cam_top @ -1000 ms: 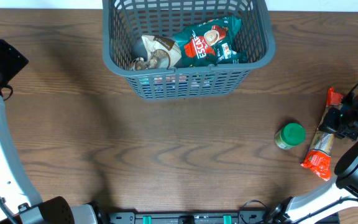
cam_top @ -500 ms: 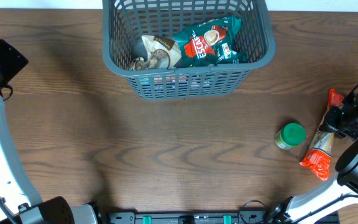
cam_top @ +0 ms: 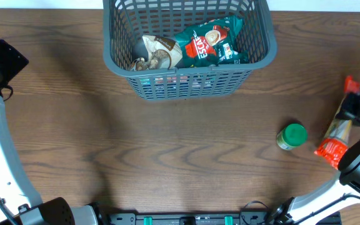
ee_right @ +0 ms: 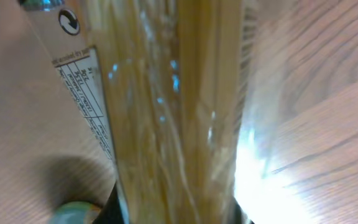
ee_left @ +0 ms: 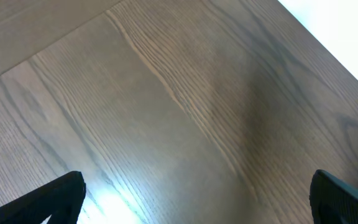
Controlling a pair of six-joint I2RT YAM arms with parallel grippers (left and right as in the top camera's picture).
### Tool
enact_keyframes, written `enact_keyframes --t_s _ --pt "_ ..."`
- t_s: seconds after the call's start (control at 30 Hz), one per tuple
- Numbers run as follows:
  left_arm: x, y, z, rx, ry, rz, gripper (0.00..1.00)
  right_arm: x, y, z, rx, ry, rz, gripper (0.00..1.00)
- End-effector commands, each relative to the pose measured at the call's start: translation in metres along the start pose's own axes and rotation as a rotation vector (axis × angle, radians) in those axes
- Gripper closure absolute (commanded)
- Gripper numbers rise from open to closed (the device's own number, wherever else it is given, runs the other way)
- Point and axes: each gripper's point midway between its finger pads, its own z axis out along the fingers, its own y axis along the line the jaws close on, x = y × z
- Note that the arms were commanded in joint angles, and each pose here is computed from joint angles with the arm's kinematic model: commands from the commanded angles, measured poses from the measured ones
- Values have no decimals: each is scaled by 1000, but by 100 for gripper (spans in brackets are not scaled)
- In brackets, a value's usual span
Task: Pack container
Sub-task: 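Lift the spaghetti pack with the right gripper toward the basket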
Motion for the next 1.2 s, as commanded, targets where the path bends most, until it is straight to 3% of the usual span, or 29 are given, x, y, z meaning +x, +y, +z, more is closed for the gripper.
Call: enact_keyframes --t_s 0.0,0.17,0.43,0.73,1.17 --pt "0 4 1 -16 -1 -8 1 -23 17 -63 -68 -173 -14 99" --pt "0 4 1 -16 -1 -8 2 -37 42 -117 -99 -298 -84 98" --pt "0 4 1 -16 -1 -8 1 -45 126 -228 -159 -561 -307 98" --pt "0 4 1 -16 -1 -8 1 -14 228 -351 -326 -889 -523 98" --pt "0 4 1 -16 -1 -8 2 56 336 -390 -453 -1030 -905 99"
